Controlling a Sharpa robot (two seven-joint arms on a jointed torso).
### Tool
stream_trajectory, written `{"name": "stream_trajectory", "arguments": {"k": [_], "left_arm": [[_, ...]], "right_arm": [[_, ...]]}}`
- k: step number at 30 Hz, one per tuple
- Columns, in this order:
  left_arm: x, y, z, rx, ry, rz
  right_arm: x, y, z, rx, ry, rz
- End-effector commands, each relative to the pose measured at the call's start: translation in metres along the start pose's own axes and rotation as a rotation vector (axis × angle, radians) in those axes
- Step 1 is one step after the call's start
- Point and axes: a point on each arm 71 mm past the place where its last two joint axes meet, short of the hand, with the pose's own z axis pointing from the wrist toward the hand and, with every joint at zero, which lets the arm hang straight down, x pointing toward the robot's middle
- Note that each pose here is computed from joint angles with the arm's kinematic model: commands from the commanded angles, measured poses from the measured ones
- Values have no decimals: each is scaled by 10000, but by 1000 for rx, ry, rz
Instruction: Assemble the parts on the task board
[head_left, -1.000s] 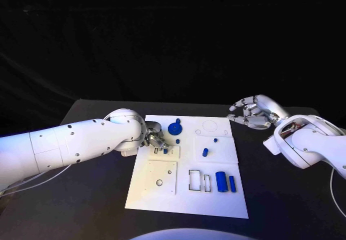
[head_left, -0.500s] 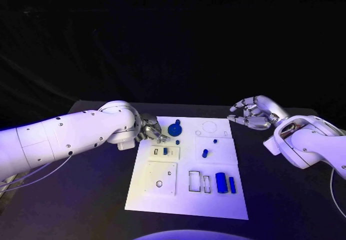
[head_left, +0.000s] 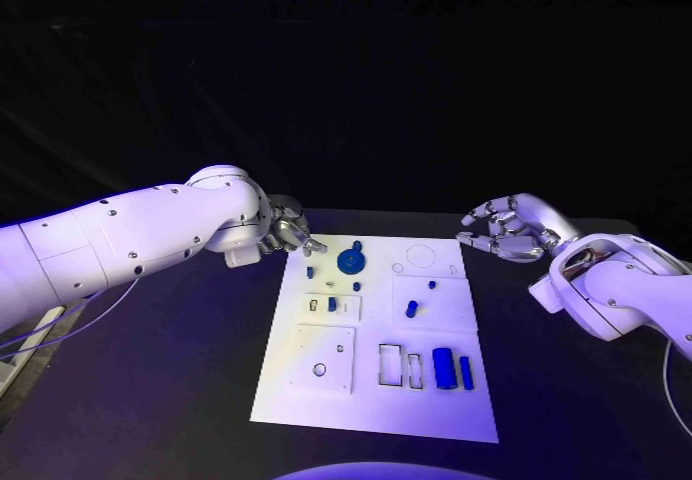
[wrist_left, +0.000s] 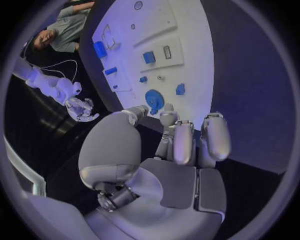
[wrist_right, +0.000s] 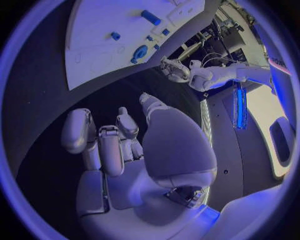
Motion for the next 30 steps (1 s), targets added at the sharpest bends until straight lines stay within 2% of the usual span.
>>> {"name": "stream_trajectory", "arguments": {"k": [1, 9, 14, 22, 30], "left_arm": [[2, -11, 46, 0, 22, 39], [57, 33, 215, -47, 43, 80], [81, 62, 285, -67, 51, 85], [77, 103, 332, -88, 56, 91], [105, 108, 358, -97, 84, 108]], "right_arm": [[10, 8, 1, -8, 4, -5], [14, 11, 1, -8, 5, -5], [15, 11, 1, -8, 5, -5], [13, 9, 0, -8, 2, -5], [20, 9, 1, -8, 2, -4]]}}
